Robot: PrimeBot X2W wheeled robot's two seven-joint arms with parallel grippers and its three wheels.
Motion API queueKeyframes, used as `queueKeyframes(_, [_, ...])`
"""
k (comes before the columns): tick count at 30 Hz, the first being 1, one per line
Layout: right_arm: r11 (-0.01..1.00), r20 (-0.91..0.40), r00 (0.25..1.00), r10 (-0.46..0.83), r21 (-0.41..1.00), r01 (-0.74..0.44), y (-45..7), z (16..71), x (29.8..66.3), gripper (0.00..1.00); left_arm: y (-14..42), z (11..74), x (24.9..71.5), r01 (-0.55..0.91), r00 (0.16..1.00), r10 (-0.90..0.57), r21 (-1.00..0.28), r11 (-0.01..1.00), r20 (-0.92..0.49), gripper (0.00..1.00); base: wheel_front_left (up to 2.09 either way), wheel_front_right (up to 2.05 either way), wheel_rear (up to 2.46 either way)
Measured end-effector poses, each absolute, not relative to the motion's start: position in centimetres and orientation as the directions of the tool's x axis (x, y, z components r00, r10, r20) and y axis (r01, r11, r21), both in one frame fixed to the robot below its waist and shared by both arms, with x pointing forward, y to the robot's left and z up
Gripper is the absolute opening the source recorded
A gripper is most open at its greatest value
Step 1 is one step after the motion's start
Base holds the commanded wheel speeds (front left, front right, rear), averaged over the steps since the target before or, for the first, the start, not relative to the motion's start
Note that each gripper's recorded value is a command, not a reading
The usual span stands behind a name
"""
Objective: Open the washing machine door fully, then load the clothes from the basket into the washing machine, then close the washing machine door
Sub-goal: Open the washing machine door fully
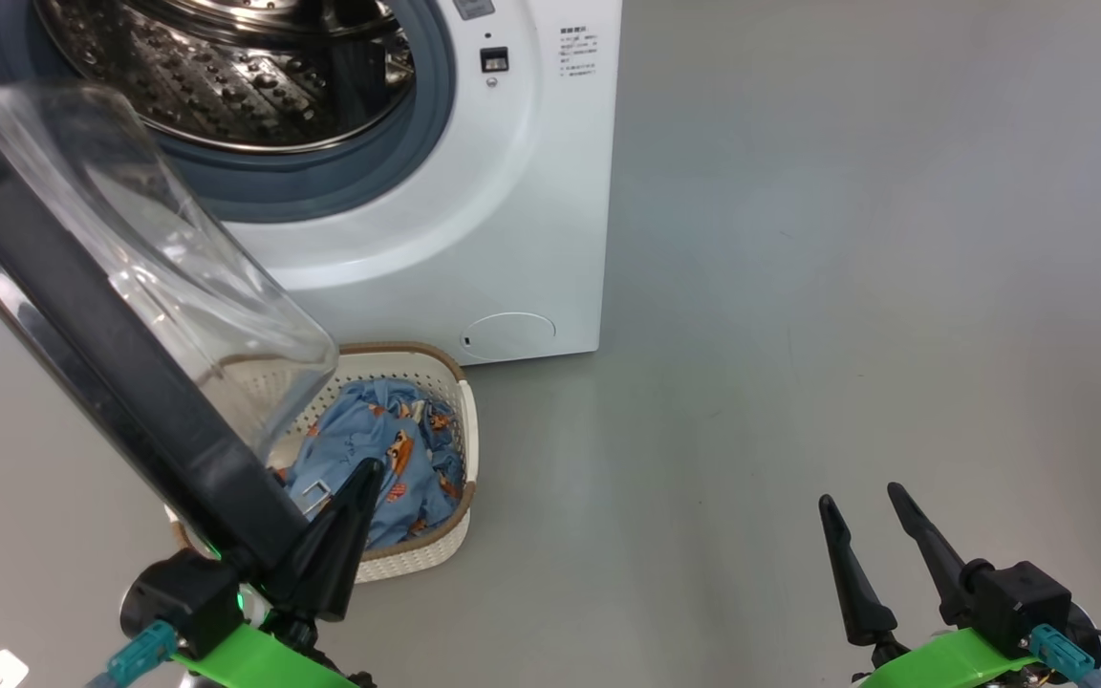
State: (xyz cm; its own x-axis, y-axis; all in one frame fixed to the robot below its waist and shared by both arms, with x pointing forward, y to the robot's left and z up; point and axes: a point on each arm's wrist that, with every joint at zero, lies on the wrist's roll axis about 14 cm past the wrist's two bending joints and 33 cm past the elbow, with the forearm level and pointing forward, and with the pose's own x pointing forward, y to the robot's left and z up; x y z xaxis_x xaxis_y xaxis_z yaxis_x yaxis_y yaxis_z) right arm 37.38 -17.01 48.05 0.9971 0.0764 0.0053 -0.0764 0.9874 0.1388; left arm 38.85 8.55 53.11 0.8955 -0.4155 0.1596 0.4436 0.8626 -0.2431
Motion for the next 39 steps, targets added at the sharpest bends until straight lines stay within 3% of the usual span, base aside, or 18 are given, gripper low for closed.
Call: queueKeyframes(39, [0.943,-0.005,0.956,0.292,0.171,-0.287,-9.4,47.3,40.3,1.00,17.2,51.8,34.6,0.140,0.987,-0.110,-0.287,0.948,0.119,0.00,0.00,0.00,0.00])
